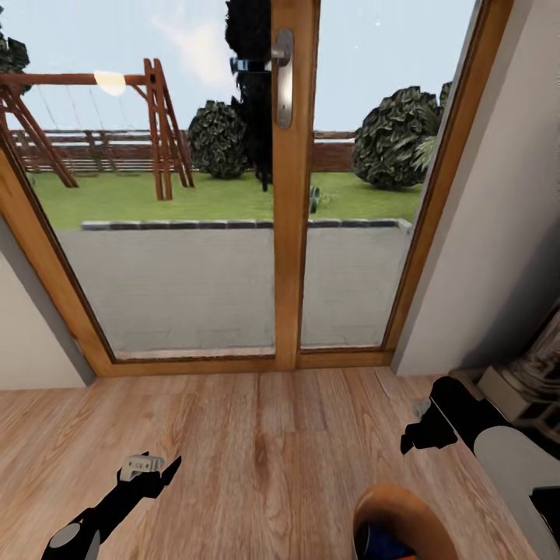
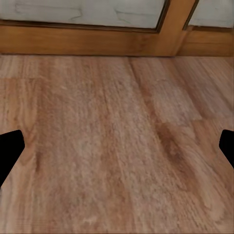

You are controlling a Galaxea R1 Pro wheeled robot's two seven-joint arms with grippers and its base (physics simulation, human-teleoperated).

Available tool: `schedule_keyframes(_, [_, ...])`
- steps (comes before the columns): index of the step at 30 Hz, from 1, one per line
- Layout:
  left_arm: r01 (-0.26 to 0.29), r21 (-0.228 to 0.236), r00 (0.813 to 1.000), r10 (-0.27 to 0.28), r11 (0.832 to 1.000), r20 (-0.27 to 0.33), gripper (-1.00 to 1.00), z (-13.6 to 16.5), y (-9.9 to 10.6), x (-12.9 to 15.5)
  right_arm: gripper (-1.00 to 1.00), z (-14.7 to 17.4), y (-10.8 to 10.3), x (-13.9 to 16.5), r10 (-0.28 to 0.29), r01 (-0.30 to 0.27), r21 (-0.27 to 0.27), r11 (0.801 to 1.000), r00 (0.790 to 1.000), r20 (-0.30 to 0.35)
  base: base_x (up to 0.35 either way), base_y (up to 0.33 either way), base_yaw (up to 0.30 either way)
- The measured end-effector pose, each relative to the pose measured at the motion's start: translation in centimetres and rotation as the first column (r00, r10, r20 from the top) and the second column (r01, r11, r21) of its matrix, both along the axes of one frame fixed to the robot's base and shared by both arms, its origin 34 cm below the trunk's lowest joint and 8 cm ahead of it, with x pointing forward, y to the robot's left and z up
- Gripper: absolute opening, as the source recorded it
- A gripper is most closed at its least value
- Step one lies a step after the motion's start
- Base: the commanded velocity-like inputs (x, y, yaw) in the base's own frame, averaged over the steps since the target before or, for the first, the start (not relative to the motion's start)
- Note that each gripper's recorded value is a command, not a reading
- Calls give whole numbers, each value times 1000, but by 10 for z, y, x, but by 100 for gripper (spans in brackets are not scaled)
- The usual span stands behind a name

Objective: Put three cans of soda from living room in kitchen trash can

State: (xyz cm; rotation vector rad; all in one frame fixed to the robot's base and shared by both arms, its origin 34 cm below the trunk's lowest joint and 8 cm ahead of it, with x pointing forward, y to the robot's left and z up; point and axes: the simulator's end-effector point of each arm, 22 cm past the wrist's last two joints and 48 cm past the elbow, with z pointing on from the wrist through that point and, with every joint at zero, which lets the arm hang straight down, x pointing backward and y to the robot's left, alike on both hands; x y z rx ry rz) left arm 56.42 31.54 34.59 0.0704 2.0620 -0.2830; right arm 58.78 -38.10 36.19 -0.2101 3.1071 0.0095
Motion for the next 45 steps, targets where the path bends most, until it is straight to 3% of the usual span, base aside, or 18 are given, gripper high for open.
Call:
schedule_keyframes(7, [-1,0,1000,1,1000,27,100,14,0,4,100,15,0,4,1,-1,-1,1000,1000,29,0,0,0])
schedule_keyframes(13, [-1,-1,999,1,1000,49,100,27,0,8,100,29,0,15,26,-26,2,1000,995,91,0,0,0])
schedule_keyframes(33, [-1,-23,1000,1,1000,3,100,54,-6,8,100,75,0,32,37,-38,4,999,993,113,0,0,0])
schedule_keyframes(45, [-1,-25,1000,1,1000,1,100,80,-7,14,100,87,3,37,92,-95,9,995,982,167,0,0,0])
